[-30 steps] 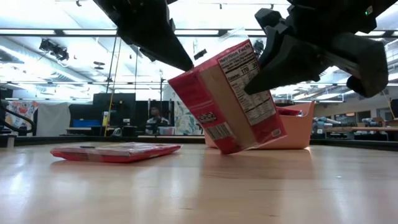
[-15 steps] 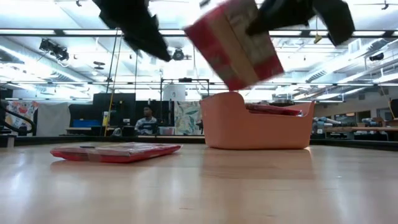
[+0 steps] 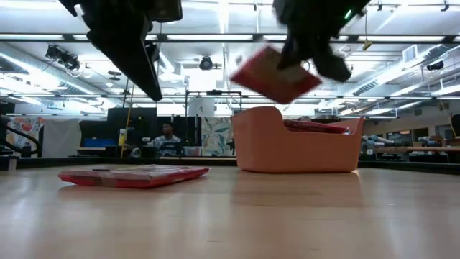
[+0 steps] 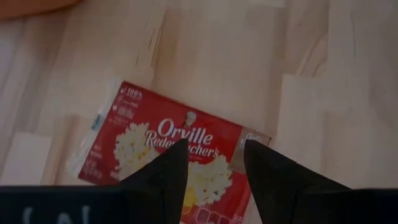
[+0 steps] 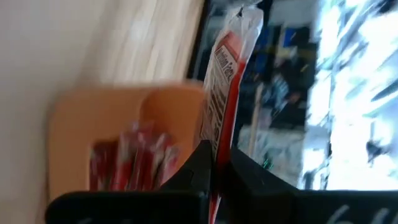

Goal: Sort popcorn bags into baskets
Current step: Put the popcorn pack into the orange bin

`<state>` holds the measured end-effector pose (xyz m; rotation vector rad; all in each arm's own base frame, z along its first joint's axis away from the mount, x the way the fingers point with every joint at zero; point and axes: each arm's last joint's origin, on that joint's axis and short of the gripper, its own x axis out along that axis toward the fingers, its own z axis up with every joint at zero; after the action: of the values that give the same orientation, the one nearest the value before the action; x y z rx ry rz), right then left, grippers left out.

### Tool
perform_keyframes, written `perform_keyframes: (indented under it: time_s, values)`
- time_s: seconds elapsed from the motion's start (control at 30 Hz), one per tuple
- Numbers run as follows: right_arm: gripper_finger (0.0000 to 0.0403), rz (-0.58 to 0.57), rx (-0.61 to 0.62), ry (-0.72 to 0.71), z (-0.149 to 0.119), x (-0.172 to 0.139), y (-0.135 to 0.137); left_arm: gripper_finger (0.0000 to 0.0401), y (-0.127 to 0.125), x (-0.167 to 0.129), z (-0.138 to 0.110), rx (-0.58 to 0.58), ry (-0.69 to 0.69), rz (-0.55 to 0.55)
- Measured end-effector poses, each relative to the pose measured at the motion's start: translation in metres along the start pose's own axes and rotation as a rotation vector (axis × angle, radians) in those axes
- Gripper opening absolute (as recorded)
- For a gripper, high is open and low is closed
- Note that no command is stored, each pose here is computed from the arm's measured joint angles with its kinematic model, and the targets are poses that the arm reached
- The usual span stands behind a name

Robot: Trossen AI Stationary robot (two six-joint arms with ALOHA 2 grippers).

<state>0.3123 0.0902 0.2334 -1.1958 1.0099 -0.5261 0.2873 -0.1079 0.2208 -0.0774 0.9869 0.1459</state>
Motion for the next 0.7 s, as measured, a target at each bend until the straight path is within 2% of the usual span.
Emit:
perform_keyframes:
  time_s: [0.23, 0.4, 0.57, 0.7]
  values:
    - [0.0025, 0.064, 0.051, 0.218, -0.034, 0.066, -0.014, 0.0162, 0.001, 0.000, -0.004, -0.011, 0.041, 0.003]
    - [0.0025, 0.206, 0.114, 0.303, -0.062, 0.106, -0.018, 0.0162, 0.000, 0.000, -0.004, -0.029, 0.046, -0.006]
    - [0.0037, 0.301, 0.179, 0.352, -0.083, 0.129, -0.019, 0.0163, -0.003, -0.001, -0.005, -0.025, 0.039, -0.016]
    - [0.0075, 0.342, 0.225, 0.356, -0.089, 0.135, -0.020, 0.0163, -0.009, -0.002, -0.007, -0.019, 0.033, -0.028]
